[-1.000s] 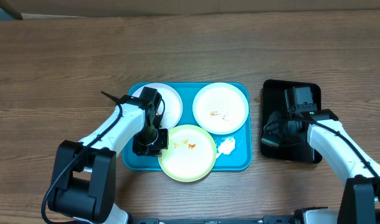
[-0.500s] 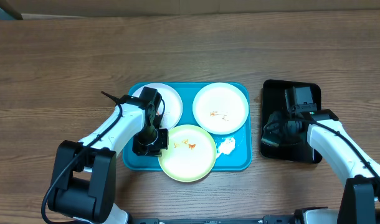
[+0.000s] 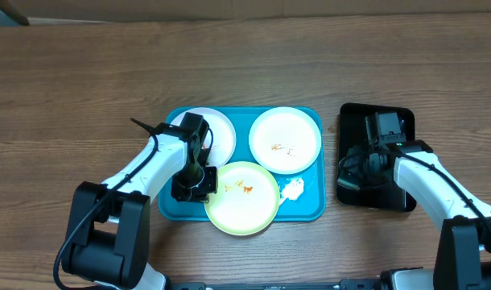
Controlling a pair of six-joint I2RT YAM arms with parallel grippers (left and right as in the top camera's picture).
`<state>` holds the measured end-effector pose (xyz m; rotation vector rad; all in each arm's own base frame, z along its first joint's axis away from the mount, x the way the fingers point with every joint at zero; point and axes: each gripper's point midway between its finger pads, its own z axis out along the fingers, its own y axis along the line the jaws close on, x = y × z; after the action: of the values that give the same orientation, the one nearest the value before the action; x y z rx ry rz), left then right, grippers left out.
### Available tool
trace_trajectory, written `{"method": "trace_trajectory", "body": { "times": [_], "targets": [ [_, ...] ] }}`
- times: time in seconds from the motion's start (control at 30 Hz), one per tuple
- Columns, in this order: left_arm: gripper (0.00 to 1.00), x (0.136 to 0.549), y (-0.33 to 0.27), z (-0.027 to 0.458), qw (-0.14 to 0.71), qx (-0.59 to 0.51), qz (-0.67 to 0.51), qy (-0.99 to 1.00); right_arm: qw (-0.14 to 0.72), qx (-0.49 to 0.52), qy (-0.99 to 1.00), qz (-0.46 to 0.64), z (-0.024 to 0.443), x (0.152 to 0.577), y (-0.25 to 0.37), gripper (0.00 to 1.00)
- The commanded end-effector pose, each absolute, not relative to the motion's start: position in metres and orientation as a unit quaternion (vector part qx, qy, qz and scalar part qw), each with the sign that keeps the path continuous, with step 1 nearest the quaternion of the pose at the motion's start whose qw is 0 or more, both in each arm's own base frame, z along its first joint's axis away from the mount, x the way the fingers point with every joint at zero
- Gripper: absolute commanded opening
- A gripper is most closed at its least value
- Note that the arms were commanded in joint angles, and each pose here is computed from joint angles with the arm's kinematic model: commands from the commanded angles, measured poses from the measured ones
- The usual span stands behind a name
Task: Clean dirty plates on tray and stack at the side
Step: 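Lower the right gripper into the black tray and grasp the green sponge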
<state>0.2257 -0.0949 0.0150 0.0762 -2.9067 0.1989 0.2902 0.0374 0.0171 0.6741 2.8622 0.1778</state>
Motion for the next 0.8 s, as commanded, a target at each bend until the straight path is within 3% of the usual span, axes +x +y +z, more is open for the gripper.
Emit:
{"method": "trace_trajectory", "body": {
  "times": [0.0, 0.2, 0.4, 0.5, 0.77],
  "targets": [
    [0.04, 0.232, -0.097, 0.016, 0.105, 0.024, 0.065, -0.992, 0.099, 0.228, 0.967, 0.060, 0.017, 0.292, 0.039, 0.41],
    [0.04, 0.232, -0.097, 0.017, 0.105, 0.024, 0.065, -0.992, 0.099, 0.228, 0.967, 0.059, 0.017, 0.292, 0.038, 0.24],
    [0.04, 0.232, -0.097, 0.017, 0.105, 0.024, 0.065, -0.992, 0.098, 0.229, 0.967, 0.051, 0.017, 0.291, 0.036, 0.20],
    [0.04, 0.232, -0.097, 0.017, 0.105, 0.024, 0.065, -0.992, 0.090, 0.230, 0.968, 0.046, 0.016, 0.286, 0.034, 0.10],
    [0.04, 0.232, -0.097, 0.017, 0.105, 0.025, 0.065, -0.992, 0.087, 0.232, 0.968, 0.028, 0.014, 0.283, 0.028, 0.07]
  ]
}}
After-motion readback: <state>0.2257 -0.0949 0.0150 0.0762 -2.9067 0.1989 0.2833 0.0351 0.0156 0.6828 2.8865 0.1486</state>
